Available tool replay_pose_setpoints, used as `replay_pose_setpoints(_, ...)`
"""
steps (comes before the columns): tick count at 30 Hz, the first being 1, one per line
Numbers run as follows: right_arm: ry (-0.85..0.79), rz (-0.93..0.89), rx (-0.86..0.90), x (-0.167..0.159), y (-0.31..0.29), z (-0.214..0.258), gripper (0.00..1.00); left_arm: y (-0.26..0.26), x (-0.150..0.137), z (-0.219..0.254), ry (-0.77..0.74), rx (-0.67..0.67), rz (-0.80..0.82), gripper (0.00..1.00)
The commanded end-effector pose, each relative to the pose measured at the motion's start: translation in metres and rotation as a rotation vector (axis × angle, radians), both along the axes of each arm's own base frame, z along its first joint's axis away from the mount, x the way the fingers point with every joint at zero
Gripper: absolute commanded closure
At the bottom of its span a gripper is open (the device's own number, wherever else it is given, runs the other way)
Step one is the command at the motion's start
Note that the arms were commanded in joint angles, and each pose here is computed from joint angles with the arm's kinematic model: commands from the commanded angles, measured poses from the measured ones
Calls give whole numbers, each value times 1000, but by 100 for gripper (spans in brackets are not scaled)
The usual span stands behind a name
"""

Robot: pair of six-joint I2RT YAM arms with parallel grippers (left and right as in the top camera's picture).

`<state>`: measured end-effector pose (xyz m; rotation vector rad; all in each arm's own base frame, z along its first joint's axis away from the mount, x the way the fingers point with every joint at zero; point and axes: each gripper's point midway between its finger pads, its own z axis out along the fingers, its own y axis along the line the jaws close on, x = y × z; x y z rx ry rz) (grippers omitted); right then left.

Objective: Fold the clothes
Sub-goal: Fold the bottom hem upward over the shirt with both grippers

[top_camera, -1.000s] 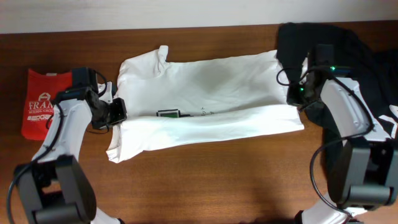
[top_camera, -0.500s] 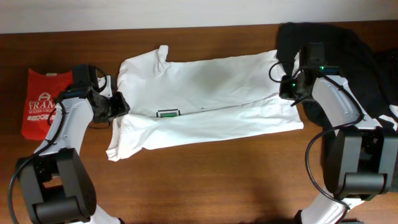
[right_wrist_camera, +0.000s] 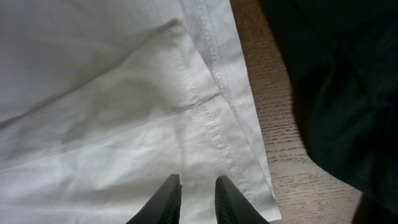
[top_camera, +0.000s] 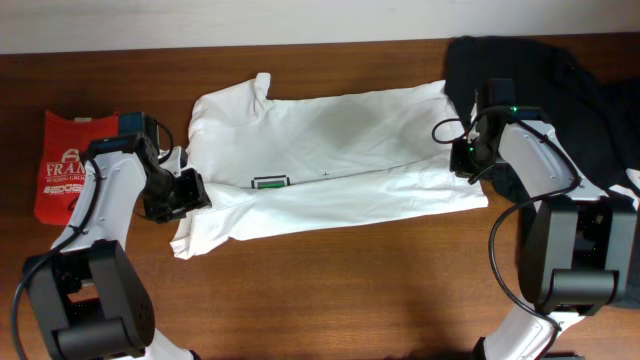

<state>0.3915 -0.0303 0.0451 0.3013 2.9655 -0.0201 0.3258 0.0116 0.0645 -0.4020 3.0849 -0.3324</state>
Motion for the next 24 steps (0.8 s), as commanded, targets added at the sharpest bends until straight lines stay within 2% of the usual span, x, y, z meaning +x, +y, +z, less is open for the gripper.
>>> replay_pose_setpoints(1,34,-2,-13,-4,-1,-11,77,4,-18,-20,55,19,-13,49)
replay_pose_setpoints(4,53,-1,-13,-6,-1,-17,78,3,-26,-37,61,17,-12,50)
replay_pose_setpoints(6,71,-2,-11,-7,-1,-24,81,2,-32,-49,64,17,-6,56)
replay_pose_setpoints(8,80,-2,-11,-8,-1,-28,84,1,-35,-55,65,17,-6,71)
replay_pose_setpoints(9,86,-1,-13,-8,-1,-30,84,3,-36,-59,64,28,-6,84)
replay_pose_setpoints(10,90,0,-14,-9,-2,-31,84,6,-38,-62,66,48,-6,91)
replay_pose_setpoints(12,96,11,-16,-10,-2,-32,84,16,-42,-65,84,109,15,97)
replay_pose_setpoints(15,123,28,-16,-16,-2,-34,84,39,-54,-65,142,240,81,100)
replay_pose_setpoints(24,219,32,-7,-54,1,-65,85,54,-85,-61,265,264,115,100)
